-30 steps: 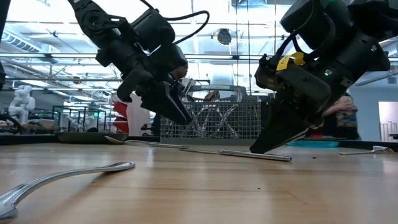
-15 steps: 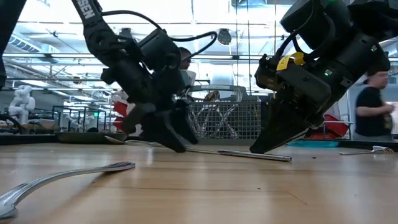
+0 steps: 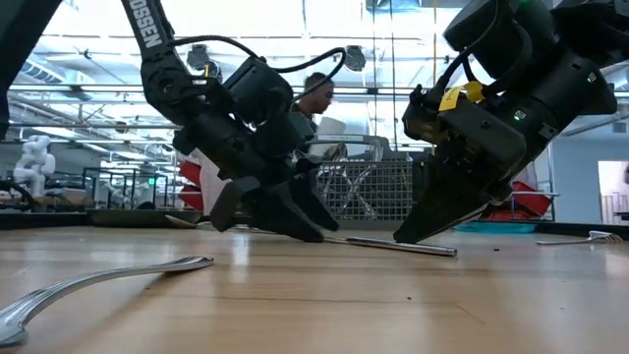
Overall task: Sort silverware
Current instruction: Put the knife into the silverware basket
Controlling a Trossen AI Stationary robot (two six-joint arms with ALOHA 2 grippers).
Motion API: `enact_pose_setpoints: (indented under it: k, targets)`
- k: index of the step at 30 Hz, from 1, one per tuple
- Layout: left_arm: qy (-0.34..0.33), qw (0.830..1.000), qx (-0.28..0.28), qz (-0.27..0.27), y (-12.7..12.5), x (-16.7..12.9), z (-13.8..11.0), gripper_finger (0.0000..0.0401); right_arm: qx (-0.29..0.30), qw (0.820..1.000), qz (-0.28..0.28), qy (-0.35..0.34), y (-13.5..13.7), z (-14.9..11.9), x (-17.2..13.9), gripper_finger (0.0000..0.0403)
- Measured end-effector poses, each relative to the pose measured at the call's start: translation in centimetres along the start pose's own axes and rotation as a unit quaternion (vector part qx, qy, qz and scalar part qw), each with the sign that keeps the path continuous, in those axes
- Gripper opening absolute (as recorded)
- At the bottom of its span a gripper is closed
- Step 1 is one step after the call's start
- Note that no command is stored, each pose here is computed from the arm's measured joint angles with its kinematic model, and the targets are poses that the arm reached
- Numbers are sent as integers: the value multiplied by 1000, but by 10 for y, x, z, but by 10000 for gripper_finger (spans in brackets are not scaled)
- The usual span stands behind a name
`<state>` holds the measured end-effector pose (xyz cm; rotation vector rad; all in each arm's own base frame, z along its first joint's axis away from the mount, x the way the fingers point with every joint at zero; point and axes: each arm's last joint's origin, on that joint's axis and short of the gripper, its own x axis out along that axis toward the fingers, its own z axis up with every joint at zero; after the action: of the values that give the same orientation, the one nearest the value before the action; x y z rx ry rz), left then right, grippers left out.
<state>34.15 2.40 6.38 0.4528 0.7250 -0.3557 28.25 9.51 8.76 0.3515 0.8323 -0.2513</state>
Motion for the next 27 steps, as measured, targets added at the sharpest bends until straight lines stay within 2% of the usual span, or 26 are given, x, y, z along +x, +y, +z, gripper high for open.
enact_pose_setpoints:
  k: [6,7,10,19,24,27]
  targets:
    - [-2,1000,7,1,-2,4,-1,28,-3,1000,7,-2,1,0,0,0]
    - [-4,1000,9,9,-1,4,-1,16,-3,1000,9,-3,2,0,0,0]
    - [4,1000,2,24,0,4,-2,6,-2,1000,10,-3,1,0,1,0]
    - [16,994,-77,71,8,2,7,3,18,999,36,-34,7,14,-16,0]
    - [13,991,-113,72,8,2,7,2,39,995,47,-76,11,28,-28,0]
    - [11,988,-140,71,8,2,7,1,23,993,59,-95,19,39,-32,0]
